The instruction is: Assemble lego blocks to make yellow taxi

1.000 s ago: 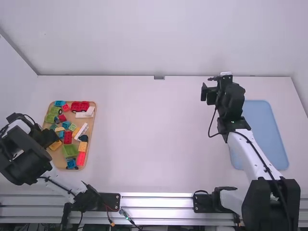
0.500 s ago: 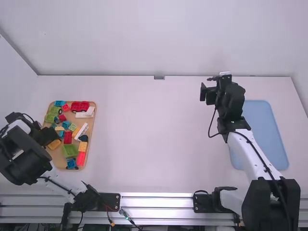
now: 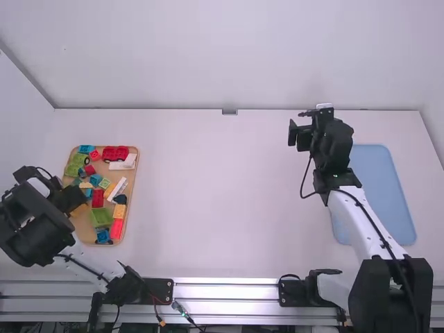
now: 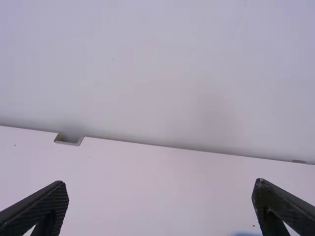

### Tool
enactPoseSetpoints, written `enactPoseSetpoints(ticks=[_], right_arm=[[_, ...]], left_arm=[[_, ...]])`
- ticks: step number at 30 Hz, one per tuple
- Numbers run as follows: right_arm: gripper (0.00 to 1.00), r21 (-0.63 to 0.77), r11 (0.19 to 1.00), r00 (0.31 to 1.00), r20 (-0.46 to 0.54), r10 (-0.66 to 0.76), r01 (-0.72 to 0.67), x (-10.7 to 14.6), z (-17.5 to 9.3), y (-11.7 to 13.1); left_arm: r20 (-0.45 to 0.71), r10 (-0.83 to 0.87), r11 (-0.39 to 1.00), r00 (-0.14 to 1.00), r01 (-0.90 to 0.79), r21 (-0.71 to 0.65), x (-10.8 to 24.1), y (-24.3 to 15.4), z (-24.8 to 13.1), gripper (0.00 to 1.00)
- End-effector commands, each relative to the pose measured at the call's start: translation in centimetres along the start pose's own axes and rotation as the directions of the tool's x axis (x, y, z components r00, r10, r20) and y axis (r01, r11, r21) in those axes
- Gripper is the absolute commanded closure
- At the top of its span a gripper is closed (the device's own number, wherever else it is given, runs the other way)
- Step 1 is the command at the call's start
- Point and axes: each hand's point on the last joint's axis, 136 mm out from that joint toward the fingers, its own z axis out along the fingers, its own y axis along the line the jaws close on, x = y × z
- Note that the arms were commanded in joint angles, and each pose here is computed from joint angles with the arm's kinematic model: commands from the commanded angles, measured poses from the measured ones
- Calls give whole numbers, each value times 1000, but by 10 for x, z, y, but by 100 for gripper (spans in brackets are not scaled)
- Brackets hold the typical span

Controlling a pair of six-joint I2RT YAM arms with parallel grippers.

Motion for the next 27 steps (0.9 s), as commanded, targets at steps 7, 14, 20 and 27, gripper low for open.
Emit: enactPoseSetpoints(ticks=[7,14,20,27], right_arm=[[1,-2,1000,1000,26,2,-1,-15,1,1],[1,-3,1000,1000,26,1,-1,-15,1,1],[1,-3,1000,1000,25,1,-1,-15,1,1],[1,-3,1000,1000,18,2,-2,-13,1,1]], left_arm=[[7,41,999,999,-41,16,8,-4,16,21],[19,42,998,999,-42,41,7,-9,17,33],[15,37,999,999,-37,33,8,-7,17,39],[18,31,999,999,-31,30,7,-7,17,46]])
